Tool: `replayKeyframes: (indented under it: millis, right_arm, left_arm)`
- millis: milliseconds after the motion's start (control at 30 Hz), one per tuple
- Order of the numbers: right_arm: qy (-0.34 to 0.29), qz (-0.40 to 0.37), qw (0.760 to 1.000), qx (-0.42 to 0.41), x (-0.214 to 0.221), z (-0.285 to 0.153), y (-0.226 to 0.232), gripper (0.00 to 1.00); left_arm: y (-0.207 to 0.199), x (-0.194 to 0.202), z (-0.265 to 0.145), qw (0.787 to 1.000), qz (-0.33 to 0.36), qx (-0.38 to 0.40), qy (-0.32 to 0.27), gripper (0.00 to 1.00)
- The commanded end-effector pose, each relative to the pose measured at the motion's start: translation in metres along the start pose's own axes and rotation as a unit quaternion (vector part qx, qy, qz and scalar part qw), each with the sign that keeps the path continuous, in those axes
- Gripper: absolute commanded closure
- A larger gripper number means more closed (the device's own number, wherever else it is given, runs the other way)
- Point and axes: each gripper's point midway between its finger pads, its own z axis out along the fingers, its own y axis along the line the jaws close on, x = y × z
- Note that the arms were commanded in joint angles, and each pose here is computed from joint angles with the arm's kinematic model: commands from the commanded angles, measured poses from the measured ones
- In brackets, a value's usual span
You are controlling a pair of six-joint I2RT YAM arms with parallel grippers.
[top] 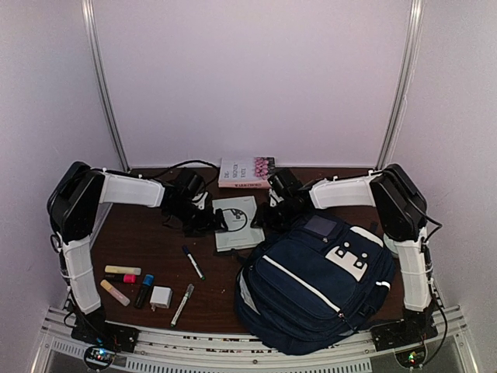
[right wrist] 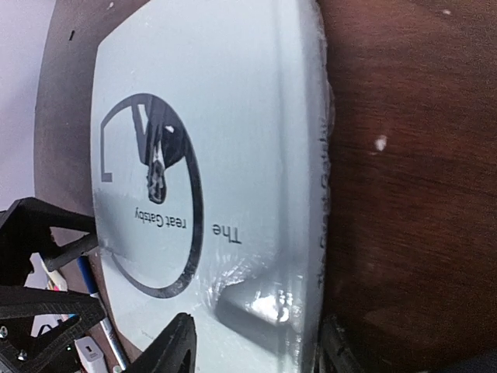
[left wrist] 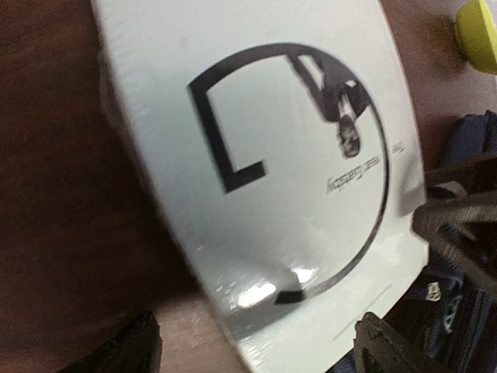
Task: Pack the student bag
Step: Pick up the book from the center of the board.
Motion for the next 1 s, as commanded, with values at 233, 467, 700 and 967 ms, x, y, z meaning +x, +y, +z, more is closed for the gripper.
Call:
replayKeyframes:
  millis: [233,467,700,967]
  right_arm:
    - [0.101,0.000,0.967,-0.236,0.040,0.011,0.071,0.48]
    - [0.065,0.010,0.944,-0.324,0.017,-0.016,0.109,0.49]
    - [0.026,0.026,0.879,-0.476,0.000,-0.080,0.155,0.52]
    - [0.009,-0.008,0.912,-0.411,-0.006,-0.075,0.157,0.52]
  left_arm:
    - [-0.042,0.011,0.039,0.982,-0.015,0.183,0.037,0.20]
    - [-0.077,0.004,0.008,0.955,-0.028,0.294,-0.003,0.27]
    - [-0.074,0.008,-0.004,0.965,-0.012,0.261,-0.001,0.31]
    - [-0.061,0.021,0.009,0.966,-0.033,0.257,0.010,0.34]
